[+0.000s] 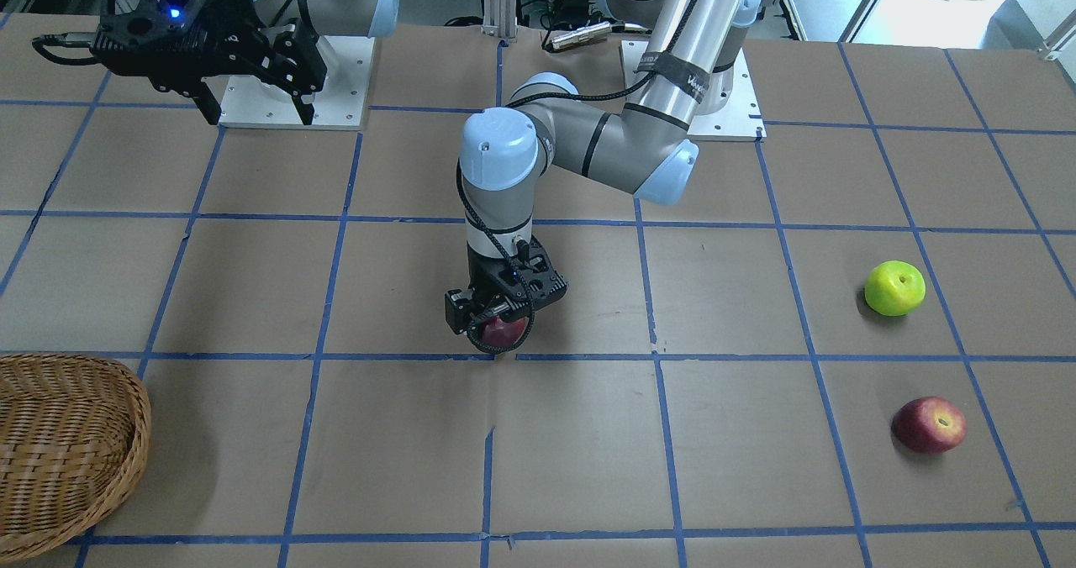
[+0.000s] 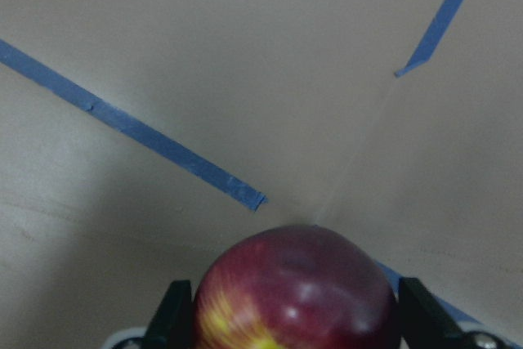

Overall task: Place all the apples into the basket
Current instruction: 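Carry the dark red apple toward the table center and release it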

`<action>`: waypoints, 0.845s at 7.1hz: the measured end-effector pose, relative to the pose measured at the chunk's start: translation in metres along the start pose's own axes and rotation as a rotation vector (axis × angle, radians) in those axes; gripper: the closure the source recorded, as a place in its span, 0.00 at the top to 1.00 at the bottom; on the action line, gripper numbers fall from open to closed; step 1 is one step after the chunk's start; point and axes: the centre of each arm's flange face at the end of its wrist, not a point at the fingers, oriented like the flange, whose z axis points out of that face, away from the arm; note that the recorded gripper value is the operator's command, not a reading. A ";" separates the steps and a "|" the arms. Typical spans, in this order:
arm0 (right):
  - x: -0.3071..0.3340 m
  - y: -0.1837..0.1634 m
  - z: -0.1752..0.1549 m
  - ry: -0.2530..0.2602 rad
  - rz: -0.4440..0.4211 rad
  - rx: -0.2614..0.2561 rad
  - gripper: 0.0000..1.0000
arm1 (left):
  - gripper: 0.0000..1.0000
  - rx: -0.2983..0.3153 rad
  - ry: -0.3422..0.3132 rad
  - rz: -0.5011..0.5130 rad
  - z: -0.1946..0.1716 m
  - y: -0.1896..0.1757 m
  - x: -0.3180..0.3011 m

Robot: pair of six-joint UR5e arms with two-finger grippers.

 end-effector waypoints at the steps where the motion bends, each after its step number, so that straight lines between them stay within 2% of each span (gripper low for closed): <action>1: 0.001 0.000 0.006 0.000 0.005 -0.009 1.00 | 1.00 -0.008 -0.010 0.011 -0.006 -0.008 0.001; 3: 0.006 0.002 0.029 0.001 0.015 -0.049 1.00 | 1.00 -0.035 -0.017 0.045 -0.036 -0.043 -0.005; 6: 0.007 0.005 0.054 -0.005 0.030 -0.096 1.00 | 1.00 -0.097 -0.027 0.245 -0.106 -0.120 -0.055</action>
